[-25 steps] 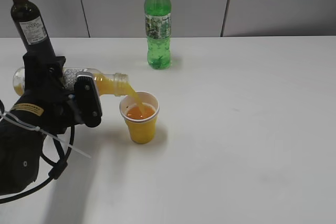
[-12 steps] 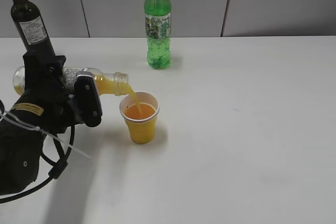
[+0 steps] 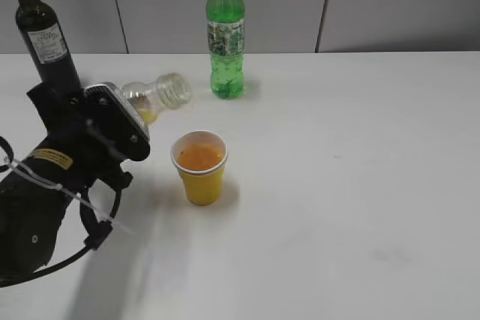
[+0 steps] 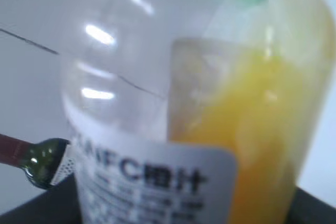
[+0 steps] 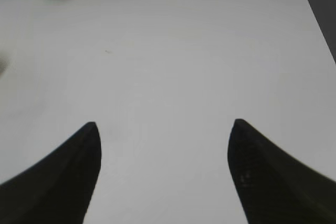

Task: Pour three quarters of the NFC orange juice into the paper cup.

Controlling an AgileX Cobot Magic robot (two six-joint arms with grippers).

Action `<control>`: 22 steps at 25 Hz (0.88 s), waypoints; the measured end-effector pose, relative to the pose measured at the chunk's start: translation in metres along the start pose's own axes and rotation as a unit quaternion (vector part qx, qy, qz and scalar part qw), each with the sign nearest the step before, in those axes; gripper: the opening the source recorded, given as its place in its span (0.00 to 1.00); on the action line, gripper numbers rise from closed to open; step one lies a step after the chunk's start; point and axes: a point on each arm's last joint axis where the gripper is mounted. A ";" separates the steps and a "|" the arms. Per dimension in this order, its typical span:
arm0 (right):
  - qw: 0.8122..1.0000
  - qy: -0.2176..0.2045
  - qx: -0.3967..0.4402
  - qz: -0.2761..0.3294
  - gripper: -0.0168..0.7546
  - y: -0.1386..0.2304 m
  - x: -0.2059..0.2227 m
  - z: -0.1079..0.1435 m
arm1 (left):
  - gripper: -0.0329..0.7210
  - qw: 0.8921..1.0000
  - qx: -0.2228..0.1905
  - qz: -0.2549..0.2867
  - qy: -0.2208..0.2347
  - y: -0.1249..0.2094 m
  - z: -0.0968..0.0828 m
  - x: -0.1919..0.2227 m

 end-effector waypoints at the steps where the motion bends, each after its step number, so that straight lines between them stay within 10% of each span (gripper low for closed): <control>1: 1.000 0.000 0.000 0.000 0.79 0.000 0.000 0.000 | 0.66 1.000 -0.028 -0.001 0.003 0.000 0.000 0.000; 5: 1.000 0.000 0.000 0.000 0.79 0.000 0.000 0.000 | 0.66 0.986 -0.166 -0.001 0.003 0.000 0.000 0.001; 11: 1.000 0.000 0.000 0.000 0.79 0.000 0.000 0.000 | 0.66 0.920 -0.392 -0.007 0.005 0.010 0.008 0.007; 18: 1.000 0.000 0.000 0.000 0.79 0.000 0.000 0.000 | 0.66 0.876 -0.480 -0.021 0.037 0.026 0.017 0.013; 22: 1.000 0.000 0.000 0.000 0.79 0.000 0.000 0.000 | 0.66 0.870 -0.490 -0.039 0.047 0.030 0.024 0.018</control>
Point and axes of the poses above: a point on each arm's last joint axis where the gripper is mounted, x pointing out along that axis toward the gripper, z along the wrist's bending axis when the last joint is at zero, y = z × x, and after that the axes turned 12 degrees about -x, right-handed
